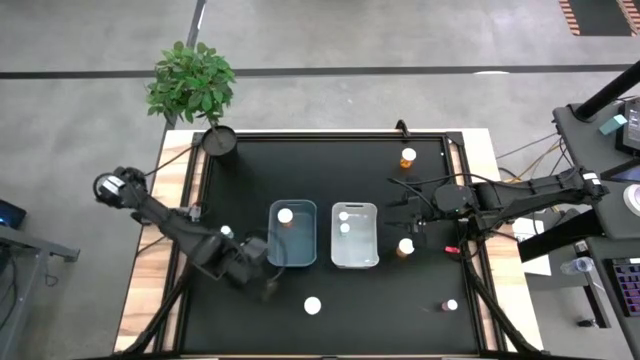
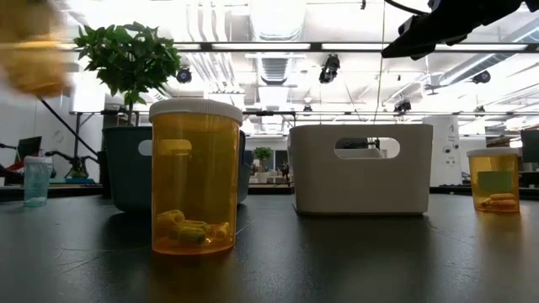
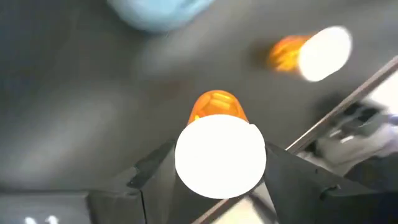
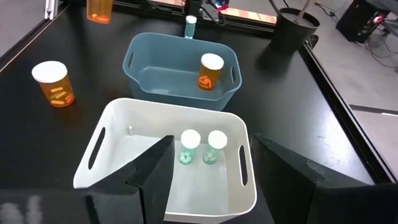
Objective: Pick and place medicine bottles into bin by pill shape (circle, oval)
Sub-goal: Put the orange capsule bottle into the blue bin
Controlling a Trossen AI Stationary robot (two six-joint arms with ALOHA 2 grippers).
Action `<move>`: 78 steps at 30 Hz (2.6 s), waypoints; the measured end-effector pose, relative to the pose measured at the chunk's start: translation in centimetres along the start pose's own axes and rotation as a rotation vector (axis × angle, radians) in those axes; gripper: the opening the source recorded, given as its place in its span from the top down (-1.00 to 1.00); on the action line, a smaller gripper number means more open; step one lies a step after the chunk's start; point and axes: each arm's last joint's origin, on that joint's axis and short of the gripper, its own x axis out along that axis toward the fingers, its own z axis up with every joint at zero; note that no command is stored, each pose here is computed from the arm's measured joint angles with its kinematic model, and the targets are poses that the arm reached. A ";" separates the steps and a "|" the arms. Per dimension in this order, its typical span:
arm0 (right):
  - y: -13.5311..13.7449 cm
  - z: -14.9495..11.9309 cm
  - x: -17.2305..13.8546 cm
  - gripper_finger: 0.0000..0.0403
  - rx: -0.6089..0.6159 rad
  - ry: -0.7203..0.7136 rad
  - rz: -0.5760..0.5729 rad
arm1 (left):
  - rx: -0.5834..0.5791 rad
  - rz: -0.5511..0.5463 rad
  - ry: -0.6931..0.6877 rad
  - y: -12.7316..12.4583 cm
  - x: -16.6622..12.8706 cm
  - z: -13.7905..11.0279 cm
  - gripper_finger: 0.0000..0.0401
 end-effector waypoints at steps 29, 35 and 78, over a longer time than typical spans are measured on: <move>0.0 0.0 0.0 -0.01 -0.015 0.001 0.000 | 0.258 0.285 -0.067 1.1 4.5 13.6 -0.01; 0.0 0.0 0.0 -0.01 -0.015 0.001 0.000 | 0.250 0.323 -0.048 2.4 6.5 13.3 -0.01; 0.0 -0.1 0.0 -0.01 0.004 0.009 0.001 | 0.255 0.255 -0.056 2.6 6.1 13.0 -0.22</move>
